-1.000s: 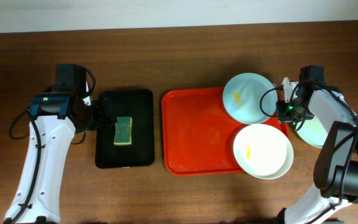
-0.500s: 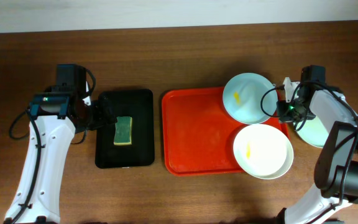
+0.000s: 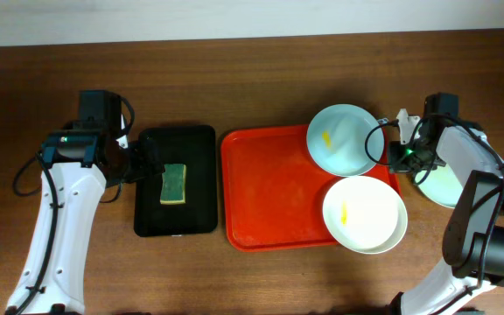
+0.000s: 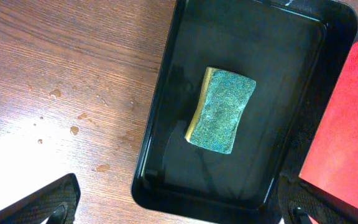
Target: Clean dirty plates on tray and stack at the side
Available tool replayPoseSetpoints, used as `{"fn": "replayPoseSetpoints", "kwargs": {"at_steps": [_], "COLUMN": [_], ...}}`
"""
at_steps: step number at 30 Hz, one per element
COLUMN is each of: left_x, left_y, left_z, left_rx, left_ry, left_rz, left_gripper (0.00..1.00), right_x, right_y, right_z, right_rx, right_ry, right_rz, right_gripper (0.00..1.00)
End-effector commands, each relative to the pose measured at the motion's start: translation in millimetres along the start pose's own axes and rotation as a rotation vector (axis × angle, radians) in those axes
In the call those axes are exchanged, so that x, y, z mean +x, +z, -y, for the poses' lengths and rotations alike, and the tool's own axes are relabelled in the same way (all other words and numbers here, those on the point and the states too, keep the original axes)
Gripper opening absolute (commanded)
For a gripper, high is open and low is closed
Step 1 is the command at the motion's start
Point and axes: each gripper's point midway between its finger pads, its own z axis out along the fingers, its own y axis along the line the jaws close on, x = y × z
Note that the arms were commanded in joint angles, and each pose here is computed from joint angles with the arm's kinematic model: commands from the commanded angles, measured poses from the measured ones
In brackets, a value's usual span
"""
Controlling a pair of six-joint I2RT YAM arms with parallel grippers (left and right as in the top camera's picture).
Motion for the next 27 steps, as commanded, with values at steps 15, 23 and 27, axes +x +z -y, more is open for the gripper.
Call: {"fn": "replayPoseSetpoints", "kwargs": {"at_steps": [15, 23, 27], "left_x": [-5, -5, -5], "left_y": [-8, -8, -8], "left_z": [1, 1, 1], "left_rx": [0.015, 0.015, 0.015], "left_ry": [-0.018, -0.018, -0.018], "left_rz": [0.027, 0.026, 0.026], "left_gripper": [0.99, 0.99, 0.99], "right_x": [17, 23, 22], "right_y": [11, 11, 12], "right_z": [-17, -19, -17], "right_rx": [-0.068, -0.067, -0.059], "right_ry": [0.254, 0.325, 0.315], "right_rz": [-0.062, -0.088, -0.082], "right_gripper": [0.04, 0.04, 0.04]}}
